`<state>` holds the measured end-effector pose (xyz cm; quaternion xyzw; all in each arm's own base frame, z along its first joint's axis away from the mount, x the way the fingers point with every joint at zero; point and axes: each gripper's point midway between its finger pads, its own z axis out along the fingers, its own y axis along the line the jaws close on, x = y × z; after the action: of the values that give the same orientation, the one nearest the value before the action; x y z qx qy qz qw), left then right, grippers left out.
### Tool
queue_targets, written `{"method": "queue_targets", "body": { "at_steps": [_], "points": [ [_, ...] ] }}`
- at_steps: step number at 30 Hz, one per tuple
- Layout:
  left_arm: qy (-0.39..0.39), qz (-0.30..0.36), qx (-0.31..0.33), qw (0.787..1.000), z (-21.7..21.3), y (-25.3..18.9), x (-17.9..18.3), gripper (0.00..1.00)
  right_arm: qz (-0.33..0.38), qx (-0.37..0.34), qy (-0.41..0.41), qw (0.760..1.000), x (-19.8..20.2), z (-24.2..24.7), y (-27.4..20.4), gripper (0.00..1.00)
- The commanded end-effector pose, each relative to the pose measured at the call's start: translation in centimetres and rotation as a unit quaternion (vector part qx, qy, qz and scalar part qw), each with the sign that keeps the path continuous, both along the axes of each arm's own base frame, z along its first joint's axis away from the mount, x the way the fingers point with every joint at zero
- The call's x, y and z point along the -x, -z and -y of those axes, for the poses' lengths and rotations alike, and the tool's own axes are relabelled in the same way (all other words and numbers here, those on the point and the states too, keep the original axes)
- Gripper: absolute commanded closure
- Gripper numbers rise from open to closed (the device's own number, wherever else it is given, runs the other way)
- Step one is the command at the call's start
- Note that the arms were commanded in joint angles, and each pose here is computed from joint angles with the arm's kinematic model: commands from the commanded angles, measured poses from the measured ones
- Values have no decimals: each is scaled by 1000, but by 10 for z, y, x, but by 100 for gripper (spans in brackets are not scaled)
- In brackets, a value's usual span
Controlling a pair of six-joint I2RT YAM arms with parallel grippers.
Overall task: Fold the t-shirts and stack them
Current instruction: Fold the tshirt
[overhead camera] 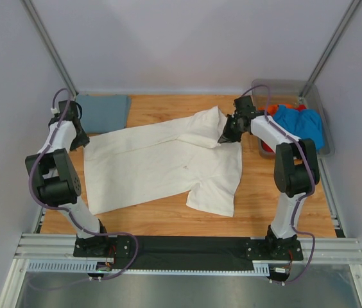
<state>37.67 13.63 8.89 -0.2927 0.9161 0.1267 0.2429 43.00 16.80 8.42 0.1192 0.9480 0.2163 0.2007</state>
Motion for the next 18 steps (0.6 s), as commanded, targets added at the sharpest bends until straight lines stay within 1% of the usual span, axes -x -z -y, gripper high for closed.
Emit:
{"method": "queue_targets", "body": {
  "at_steps": [1, 4, 5, 7, 8, 10, 11, 12, 13, 14, 15, 16, 17, 18],
  "points": [
    [-10, 35, 19, 999, 2, -21, -11, 56, 23, -28, 10, 999, 8, -5, -23, 100],
    [2, 36, 53, 998, 12, -11, -23, 56, 4, -45, 34, 998, 9, -8, -17, 99],
    [8, 34, 60, 998, 15, -8, -26, 56, -6, -45, 43, 998, 11, -6, -13, 86],
    [16, 24, 75, 997, 19, 3, -27, 57, -16, -34, 43, 998, 11, -1, -9, 84],
    [18, 18, 79, 997, 21, 8, -26, 58, -12, -30, 40, 999, 10, 0, -13, 83],
    [20, 13, 89, 996, 24, 18, -26, 59, 13, -15, 30, 999, 2, 6, -24, 76],
    [20, 12, 91, 996, 24, 21, -27, 60, 44, -11, 33, 998, -14, 11, -38, 64],
    [21, 13, 94, 995, 25, 23, -29, 62, 73, -2, 28, 997, -28, 17, -49, 55],
    [21, 11, 100, 995, 26, 27, -33, 65, 83, 0, 29, 996, -44, 20, -48, 49],
    [21, 10, 104, 994, 27, 29, -35, 66, 97, 3, 39, 994, -61, 31, -50, 39],
    [20, 9, 107, 994, 26, 31, -37, 67, 147, -4, 45, 988, -94, 32, -83, 36],
    [22, 8, 113, 993, 28, 34, -42, 69, 128, -4, 50, 990, -111, 34, -59, 35],
    [20, 12, 116, 993, 28, 35, -45, 69, 129, -9, 53, 990, -125, 38, -62, 33],
    [19, 13, 119, 993, 28, 36, -47, 70, 141, -13, 54, 988, -149, 36, -61, 32]
  ]
}}
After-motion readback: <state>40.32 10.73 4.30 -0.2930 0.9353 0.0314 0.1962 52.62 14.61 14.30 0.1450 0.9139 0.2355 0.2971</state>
